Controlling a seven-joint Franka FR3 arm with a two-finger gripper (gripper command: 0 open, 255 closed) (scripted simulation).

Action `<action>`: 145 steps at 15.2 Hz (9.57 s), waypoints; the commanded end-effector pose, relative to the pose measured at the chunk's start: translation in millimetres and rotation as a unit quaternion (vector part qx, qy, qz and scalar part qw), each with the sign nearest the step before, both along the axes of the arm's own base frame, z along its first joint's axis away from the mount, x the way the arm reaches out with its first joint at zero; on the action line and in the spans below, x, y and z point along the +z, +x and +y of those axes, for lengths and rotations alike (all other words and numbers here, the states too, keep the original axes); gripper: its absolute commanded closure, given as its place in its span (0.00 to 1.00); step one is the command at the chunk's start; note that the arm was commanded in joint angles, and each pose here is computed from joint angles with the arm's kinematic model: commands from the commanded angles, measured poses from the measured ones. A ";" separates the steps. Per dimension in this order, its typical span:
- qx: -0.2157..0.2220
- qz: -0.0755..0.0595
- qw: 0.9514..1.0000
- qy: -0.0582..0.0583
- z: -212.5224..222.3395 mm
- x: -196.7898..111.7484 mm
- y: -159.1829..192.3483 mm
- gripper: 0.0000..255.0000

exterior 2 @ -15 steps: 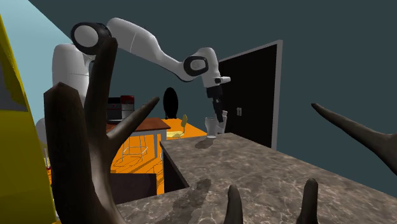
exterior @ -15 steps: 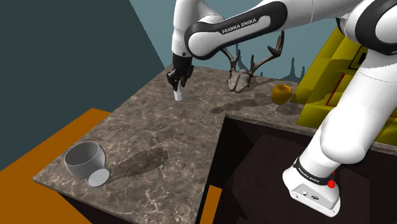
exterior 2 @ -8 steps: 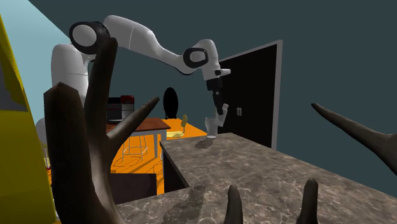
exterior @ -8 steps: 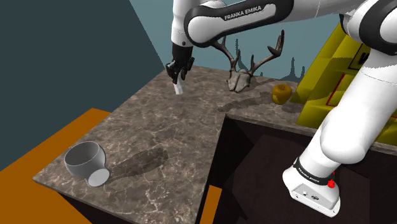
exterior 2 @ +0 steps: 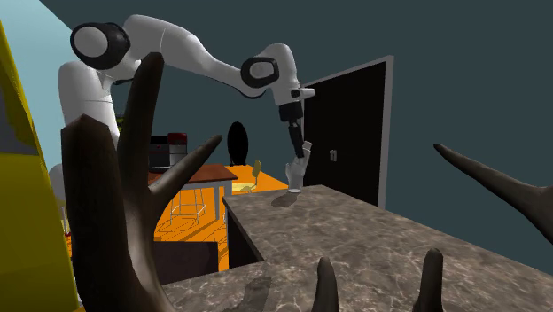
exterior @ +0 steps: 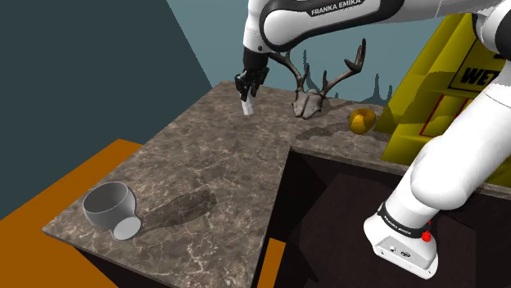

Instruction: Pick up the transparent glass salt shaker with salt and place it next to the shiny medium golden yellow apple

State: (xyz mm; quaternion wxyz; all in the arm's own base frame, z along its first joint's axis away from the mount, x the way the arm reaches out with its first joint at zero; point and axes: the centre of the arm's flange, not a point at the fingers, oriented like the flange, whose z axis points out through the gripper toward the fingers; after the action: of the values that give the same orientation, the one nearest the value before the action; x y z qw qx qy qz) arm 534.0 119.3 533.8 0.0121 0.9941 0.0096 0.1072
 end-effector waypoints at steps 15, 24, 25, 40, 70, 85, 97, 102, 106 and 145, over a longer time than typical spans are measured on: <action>0.001 0.000 1.000 0.000 -193.4 -1.3 -84.1 1.00; 0.001 0.000 1.000 0.000 -301.6 -1.3 -133.0 1.00; 0.001 0.000 1.000 0.000 -313.7 -1.3 -138.4 1.00; 0.001 0.000 1.000 0.000 -463.0 -17.1 -205.8 1.00; -0.025 -0.105 0.987 -0.117 -486.2 -121.3 -191.1 1.00; 0.165 -0.083 0.983 -0.006 -537.0 -176.5 -179.3 0.00; 0.165 -0.083 0.983 -0.006 -535.2 -203.8 -168.4 0.00; 0.165 -0.083 0.983 -0.006 -535.1 -203.8 -168.4 1.00; 0.165 -0.083 0.983 -0.006 -535.1 -203.8 -168.4 1.00; 0.165 -0.083 0.983 -0.006 -535.2 -8.5 -168.4 1.00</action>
State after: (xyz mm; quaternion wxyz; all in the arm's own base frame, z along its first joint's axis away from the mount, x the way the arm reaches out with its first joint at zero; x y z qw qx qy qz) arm 365.1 -414.8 519.8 0.0012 0.9665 0.1731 0.1895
